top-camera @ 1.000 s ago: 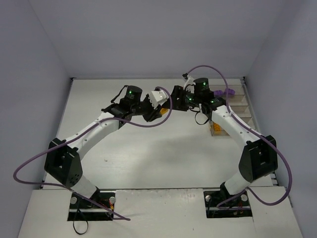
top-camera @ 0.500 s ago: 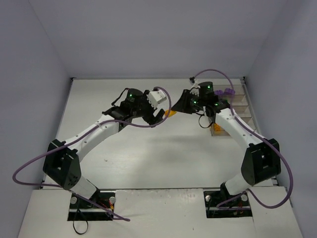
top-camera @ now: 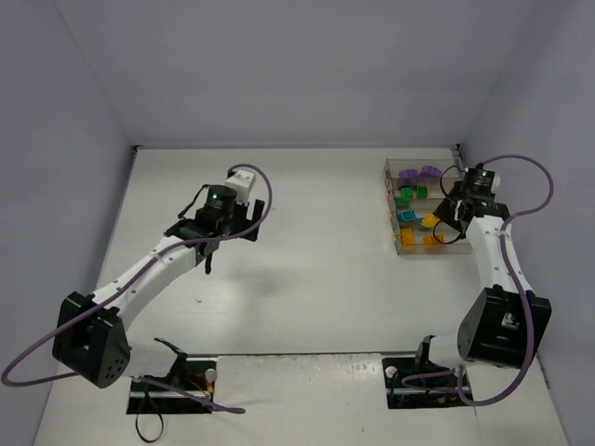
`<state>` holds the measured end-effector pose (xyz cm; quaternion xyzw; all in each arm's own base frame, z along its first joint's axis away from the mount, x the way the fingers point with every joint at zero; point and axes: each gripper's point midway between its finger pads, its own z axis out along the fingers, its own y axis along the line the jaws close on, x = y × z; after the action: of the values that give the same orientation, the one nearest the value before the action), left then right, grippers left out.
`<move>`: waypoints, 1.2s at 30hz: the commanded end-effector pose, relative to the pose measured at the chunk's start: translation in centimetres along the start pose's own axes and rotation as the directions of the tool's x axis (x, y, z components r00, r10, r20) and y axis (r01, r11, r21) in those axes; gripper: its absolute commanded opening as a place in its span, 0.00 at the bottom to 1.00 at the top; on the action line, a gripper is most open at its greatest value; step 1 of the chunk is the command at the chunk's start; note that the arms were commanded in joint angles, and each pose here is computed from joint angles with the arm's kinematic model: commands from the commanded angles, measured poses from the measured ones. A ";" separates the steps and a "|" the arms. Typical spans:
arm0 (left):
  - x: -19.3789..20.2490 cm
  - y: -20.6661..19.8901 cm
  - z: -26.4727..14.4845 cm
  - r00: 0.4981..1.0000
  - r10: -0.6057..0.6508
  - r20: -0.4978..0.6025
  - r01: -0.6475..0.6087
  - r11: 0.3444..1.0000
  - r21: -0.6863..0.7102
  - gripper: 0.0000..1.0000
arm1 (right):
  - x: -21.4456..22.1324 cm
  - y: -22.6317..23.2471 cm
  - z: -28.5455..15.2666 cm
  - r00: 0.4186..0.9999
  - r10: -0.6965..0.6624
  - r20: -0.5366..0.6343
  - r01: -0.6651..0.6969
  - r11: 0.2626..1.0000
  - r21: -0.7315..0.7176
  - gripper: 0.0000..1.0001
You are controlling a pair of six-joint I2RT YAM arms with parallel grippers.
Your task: Sort the legos into containers by color
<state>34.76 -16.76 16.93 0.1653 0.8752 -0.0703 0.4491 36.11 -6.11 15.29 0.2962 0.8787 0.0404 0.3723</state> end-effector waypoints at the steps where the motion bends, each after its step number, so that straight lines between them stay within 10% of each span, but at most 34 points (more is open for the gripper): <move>1: -1.4 3.6 -1.5 0.982 -0.172 0.079 0.180 0.976 -0.120 0.81 | 0.4 -1.6 0.3 1.000 -0.017 -0.001 0.017 0.996 0.085 0.00; 13: -0.3 6.7 -0.3 0.964 -0.263 0.029 0.263 0.940 -0.218 0.81 | 4.4 -1.1 3.7 0.989 0.014 -0.144 -0.008 0.999 0.037 0.23; 20: -0.5 8.4 1.6 0.936 -0.351 -0.001 0.336 0.899 -0.281 0.81 | 3.6 -0.4 3.0 0.994 -0.004 -0.109 0.004 1.000 0.006 0.61; 36: 0.2 10.0 10.1 0.896 -0.433 -0.098 0.363 0.842 -0.398 0.81 | -0.2 9.9 -5.9 0.987 -0.122 0.101 0.149 0.933 -0.328 0.64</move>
<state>43.50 -10.46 8.48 -0.0816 0.9406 0.0152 0.3293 36.46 1.40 19.22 0.2008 0.8798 0.1216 0.4134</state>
